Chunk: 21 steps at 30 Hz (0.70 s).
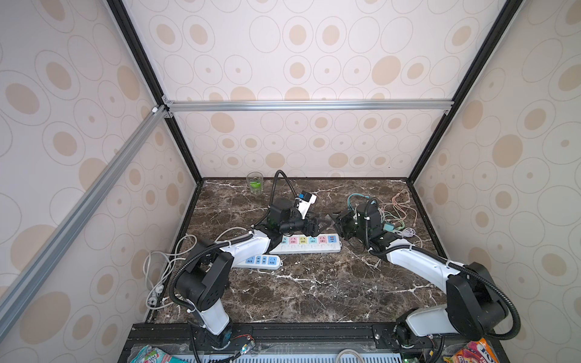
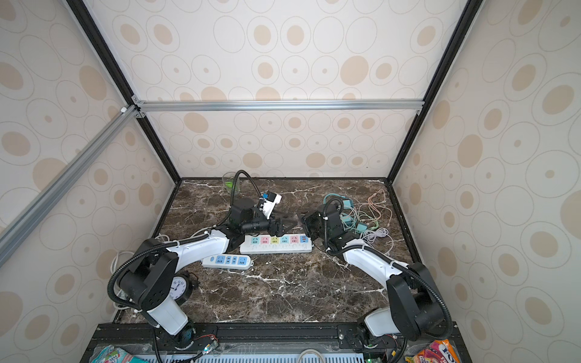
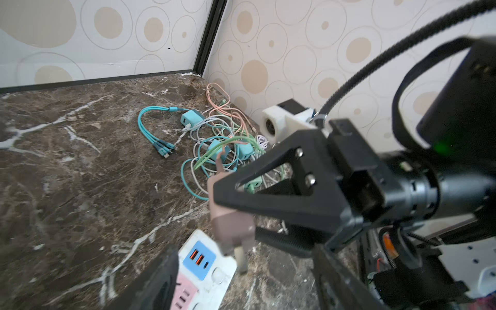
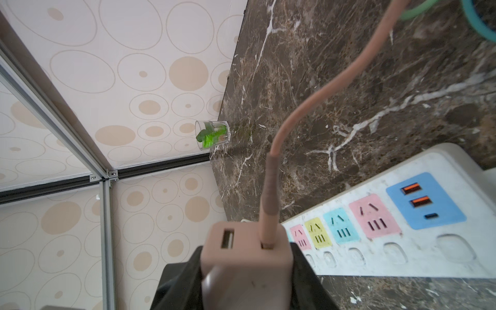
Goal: Insert plugs into power strip
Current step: Pass the plug.
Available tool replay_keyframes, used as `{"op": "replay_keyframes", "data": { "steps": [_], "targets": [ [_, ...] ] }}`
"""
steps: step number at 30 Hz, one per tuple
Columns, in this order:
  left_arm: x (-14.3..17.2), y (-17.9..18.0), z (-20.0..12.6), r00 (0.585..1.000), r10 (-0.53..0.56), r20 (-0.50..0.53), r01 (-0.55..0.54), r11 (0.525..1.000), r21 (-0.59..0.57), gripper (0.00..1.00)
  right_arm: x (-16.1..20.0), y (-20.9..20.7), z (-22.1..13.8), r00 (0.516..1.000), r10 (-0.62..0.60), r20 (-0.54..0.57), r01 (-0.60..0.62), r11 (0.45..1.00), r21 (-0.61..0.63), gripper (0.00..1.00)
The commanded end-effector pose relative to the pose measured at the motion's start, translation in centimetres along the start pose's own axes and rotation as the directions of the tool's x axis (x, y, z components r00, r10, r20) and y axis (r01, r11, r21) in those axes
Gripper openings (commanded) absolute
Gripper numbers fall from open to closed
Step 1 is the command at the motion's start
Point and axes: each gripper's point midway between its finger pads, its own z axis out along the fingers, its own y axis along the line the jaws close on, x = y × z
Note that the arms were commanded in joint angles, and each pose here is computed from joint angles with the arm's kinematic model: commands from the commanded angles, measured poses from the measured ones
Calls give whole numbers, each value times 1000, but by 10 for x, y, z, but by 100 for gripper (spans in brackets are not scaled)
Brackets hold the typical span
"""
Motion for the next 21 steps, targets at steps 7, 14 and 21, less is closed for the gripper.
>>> {"op": "replay_keyframes", "data": {
  "steps": [7,14,21],
  "targets": [
    [-23,-3,-15,984,156,85,-149,986,-78,99,7,30,-3,1000,-17,-26,14,996,-93,25],
    [-32,-29,10,981,153,122,-164,983,87,88,16,35,1,998,-31,-56,25,994,-105,26],
    [-32,-34,13,980,148,133,-165,978,127,56,17,38,3,997,-36,-67,29,993,-112,26]
  ]
}}
